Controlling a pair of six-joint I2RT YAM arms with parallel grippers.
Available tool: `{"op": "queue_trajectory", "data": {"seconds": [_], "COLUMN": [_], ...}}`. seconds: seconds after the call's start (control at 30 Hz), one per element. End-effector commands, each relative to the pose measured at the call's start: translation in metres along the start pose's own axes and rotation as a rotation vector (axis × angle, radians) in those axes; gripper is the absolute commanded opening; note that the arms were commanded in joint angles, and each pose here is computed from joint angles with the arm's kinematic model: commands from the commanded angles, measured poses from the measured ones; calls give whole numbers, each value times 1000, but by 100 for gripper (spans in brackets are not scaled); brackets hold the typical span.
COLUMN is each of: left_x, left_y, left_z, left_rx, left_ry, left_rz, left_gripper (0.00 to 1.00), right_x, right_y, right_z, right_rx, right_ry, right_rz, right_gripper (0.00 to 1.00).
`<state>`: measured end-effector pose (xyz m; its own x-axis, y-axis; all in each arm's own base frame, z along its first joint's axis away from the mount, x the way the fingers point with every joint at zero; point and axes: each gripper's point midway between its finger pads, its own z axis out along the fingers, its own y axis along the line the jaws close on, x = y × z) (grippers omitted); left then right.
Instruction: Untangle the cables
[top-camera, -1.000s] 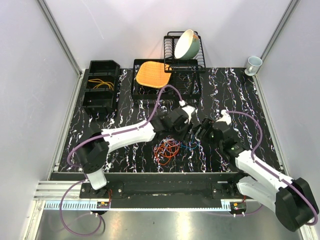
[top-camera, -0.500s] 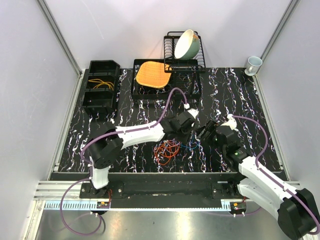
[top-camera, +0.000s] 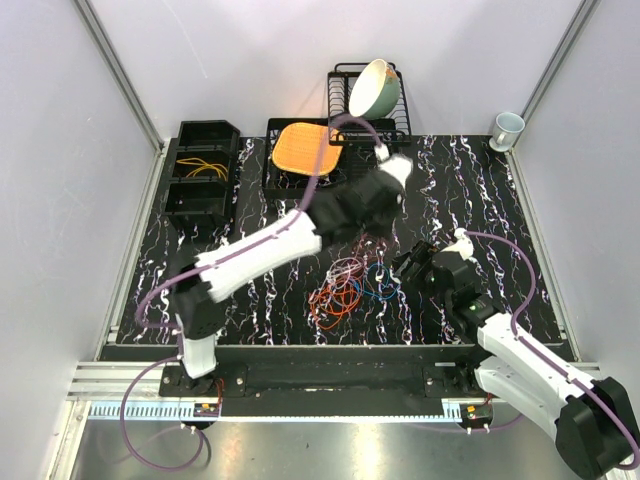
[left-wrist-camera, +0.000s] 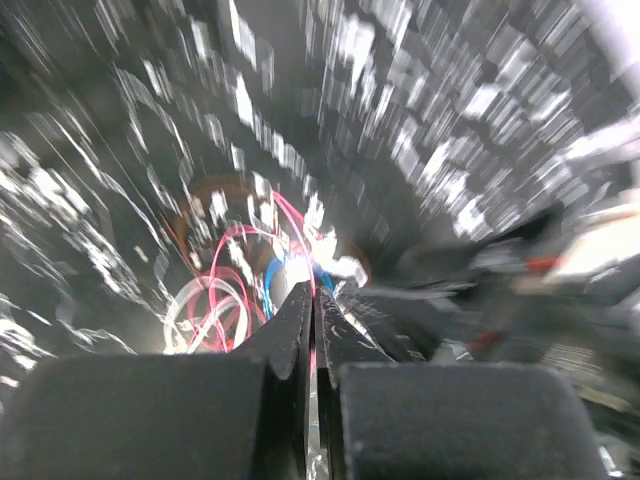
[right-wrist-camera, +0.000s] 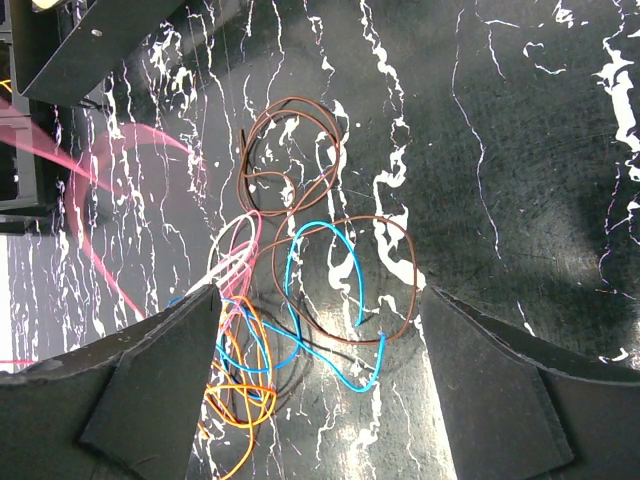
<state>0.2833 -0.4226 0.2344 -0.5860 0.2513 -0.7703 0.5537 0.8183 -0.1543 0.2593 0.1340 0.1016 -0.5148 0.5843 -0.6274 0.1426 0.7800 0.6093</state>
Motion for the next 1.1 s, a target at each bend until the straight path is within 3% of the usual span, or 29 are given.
{"op": "queue_trajectory", "data": {"seconds": [0.0,0.13,0.23,0.4,0.57,0.7,0.87,0.93,1.0,1.03,1.07], "left_x": [-119,-146,-130,-59,15,52,94,104,111,111,111], "left_y": [12,19,36,82,146,207,238,246,244,242,239], "left_z": [-142,-209,-207,-162,-142,-144,-132,-126,-117,-115,-113], "left_rx": [28,75,15,-191,-353,-464,-541,-567,-561,-553,-535], "left_ry": [-328,-473,-462,-313,-174,-135,-61,-29,12,19,30], "left_rz": [-3,-43,-55,-99,-242,-409,-477,-487,-488,-486,-489], "left_gripper": [0,0,0,0,0,0,3,34,70,82,85], "right_x": [-9,-8,-8,-6,-9,-8,-7,-7,-7,-6,-7], "right_y": [3,4,4,5,12,14,15,14,15,15,16], "right_z": [0,0,-1,-1,0,1,3,3,3,3,3], "right_rx": [-20,-24,-28,-37,-67,-71,-70,-69,-71,-71,-73], "right_ry": [-43,-41,-40,-28,-39,-28,-22,-21,-21,-17,-19], "right_rz": [11,8,10,1,0,-4,-10,-12,-11,-14,-12], "right_gripper": [87,87,87,87,87,87,87,87,87,87,87]}}
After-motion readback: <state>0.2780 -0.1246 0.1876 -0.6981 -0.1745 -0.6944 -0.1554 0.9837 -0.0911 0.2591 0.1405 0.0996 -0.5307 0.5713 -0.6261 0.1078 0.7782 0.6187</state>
